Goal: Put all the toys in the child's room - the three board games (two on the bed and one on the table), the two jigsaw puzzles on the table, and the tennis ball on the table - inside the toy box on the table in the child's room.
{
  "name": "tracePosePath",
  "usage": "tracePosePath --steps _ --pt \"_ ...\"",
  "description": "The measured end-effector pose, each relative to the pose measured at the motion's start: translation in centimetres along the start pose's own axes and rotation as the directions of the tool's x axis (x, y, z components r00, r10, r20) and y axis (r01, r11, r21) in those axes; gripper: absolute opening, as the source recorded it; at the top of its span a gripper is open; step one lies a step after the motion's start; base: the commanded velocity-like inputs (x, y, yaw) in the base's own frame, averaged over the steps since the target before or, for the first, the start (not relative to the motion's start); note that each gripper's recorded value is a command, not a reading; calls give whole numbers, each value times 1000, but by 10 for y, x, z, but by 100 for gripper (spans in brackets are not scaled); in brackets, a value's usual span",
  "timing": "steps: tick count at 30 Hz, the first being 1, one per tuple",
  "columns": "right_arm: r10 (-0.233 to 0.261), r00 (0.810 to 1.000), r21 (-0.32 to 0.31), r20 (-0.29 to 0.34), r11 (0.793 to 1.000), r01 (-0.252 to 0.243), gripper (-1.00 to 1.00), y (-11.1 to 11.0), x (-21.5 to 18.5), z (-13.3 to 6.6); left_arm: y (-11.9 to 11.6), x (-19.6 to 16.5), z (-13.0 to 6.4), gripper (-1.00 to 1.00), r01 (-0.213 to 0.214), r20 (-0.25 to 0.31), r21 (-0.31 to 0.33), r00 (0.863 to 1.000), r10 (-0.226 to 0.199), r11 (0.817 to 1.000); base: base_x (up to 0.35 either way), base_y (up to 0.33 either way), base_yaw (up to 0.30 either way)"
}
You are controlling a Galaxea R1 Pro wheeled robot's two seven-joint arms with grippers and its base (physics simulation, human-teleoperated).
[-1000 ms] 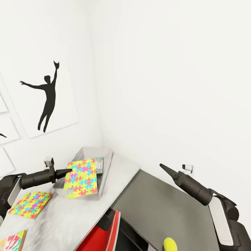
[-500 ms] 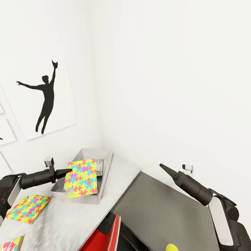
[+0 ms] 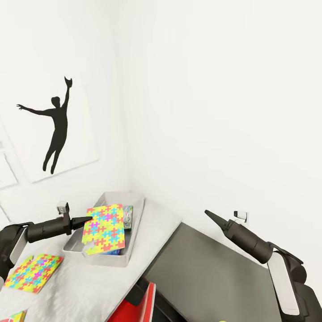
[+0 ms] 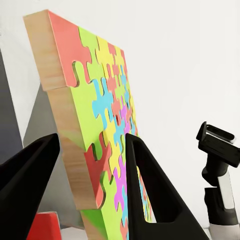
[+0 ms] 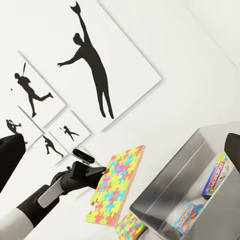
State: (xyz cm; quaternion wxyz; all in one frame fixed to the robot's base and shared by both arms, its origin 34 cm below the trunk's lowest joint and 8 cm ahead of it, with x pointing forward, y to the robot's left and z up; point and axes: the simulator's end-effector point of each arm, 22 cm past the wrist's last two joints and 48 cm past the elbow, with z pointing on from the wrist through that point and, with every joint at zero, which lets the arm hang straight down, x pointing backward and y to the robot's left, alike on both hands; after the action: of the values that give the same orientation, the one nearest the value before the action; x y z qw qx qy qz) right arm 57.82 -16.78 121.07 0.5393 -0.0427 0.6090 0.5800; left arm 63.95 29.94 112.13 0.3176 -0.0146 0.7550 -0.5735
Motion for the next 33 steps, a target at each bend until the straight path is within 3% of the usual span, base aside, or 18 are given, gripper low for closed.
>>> tracePosePath --steps 8,13,17,20,24,27,33 --pt "2 1000 1 -1 1000 -2 100 -1 0 0 3 1 2 -100 3 -4 -7 1000 -3 1000 15 0 0" --pt "7 1000 4 -4 1000 -7 100 -3 2 0 21 2 2 -100 4 -10 -79 1000 -5 997 1 0 0" --pt "11 1000 9 -5 1000 -11 100 -6 3 0 37 -25 3 -100 -27 9 -204 1000 29 979 0 0 0" --pt "15 1000 12 -7 1000 -15 100 -9 4 0 54 -46 2 -100 -26 27 -309 999 36 951 0 0 0" --pt "20 1000 16 -9 1000 -19 100 -12 6 0 65 -69 0 -100 -31 45 -396 998 53 918 0 0 0" --pt "22 1000 19 -11 1000 -22 100 -14 7 0 69 -76 1 -100 -31 48 -421 997 57 906 0 0 0" --pt "29 999 25 -13 999 -29 100 -18 10 0 69 -75 22 -100 -41 38 -416 997 62 908 0 0 0"
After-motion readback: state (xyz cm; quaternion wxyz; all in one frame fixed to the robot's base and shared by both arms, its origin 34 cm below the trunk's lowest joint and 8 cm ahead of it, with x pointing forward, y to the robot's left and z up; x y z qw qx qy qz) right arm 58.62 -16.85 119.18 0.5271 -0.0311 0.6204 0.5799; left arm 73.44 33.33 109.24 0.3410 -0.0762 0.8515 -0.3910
